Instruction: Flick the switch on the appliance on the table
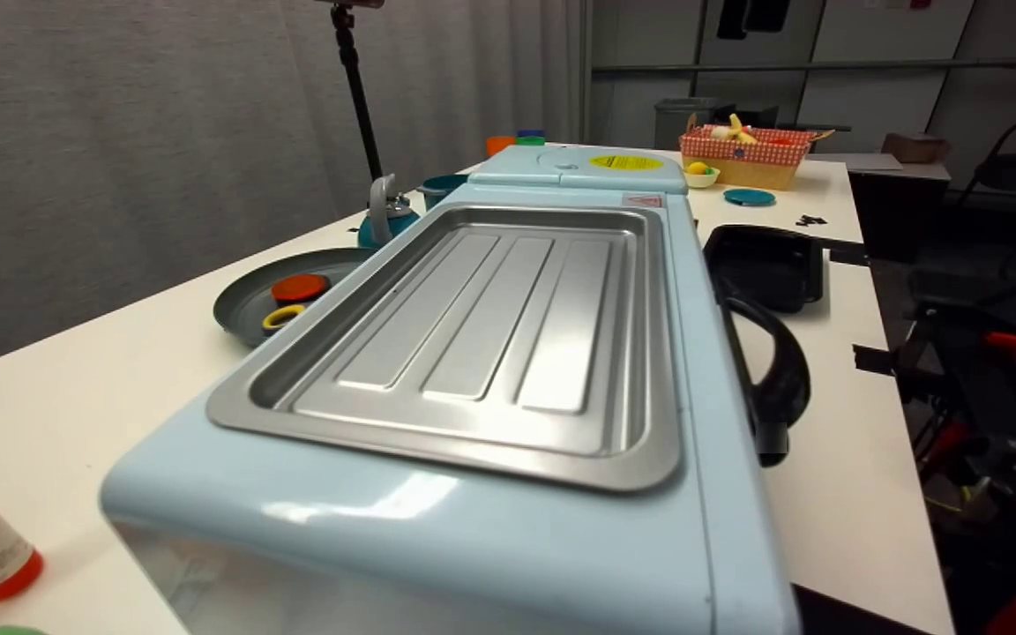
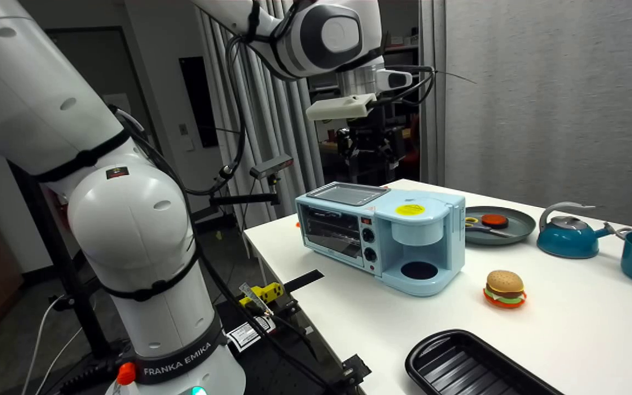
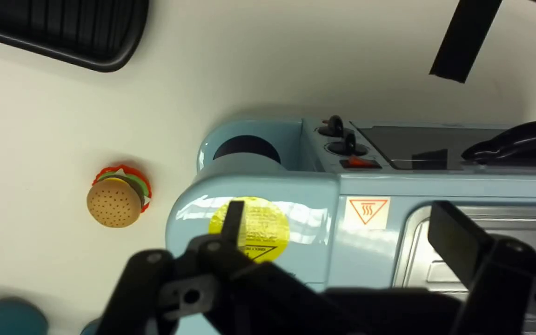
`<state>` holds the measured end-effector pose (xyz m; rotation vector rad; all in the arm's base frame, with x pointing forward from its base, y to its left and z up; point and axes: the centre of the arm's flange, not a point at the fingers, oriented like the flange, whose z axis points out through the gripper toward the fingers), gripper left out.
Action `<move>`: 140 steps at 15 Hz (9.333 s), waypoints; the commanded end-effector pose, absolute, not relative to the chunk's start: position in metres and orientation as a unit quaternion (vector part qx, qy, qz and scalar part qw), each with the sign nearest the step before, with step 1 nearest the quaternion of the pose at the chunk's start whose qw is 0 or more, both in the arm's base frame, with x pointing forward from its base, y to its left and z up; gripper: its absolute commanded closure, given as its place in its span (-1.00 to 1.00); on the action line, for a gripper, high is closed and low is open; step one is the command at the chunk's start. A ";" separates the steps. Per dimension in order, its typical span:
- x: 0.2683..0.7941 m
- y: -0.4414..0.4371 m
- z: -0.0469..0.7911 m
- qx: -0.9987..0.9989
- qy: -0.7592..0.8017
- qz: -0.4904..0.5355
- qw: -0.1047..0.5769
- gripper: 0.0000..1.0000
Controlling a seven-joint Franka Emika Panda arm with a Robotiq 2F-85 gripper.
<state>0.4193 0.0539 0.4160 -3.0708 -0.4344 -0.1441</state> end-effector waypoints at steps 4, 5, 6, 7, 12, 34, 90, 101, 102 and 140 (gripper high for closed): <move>0.435 0.041 0.403 -0.989 -0.139 -0.033 0.025 -1.00; 0.437 0.039 0.398 -0.990 -0.139 -0.026 0.026 -1.00; 0.440 0.037 0.392 -0.990 -0.139 -0.019 0.028 -1.00; 0.442 0.036 0.386 -0.990 -0.138 -0.013 0.030 -1.00; 0.443 0.044 0.356 -0.990 -0.134 0.024 0.041 -1.00; 0.405 0.086 0.305 -0.994 -0.099 0.043 0.027 0.47; 0.446 0.095 0.300 -0.997 -0.071 -0.004 0.016 1.00; 0.463 0.091 0.305 -0.997 -0.079 -0.013 0.007 1.00; 0.463 0.090 0.307 -0.997 -0.081 -0.014 0.004 1.00; 0.319 0.152 0.447 -0.982 -0.133 -0.132 0.010 -0.88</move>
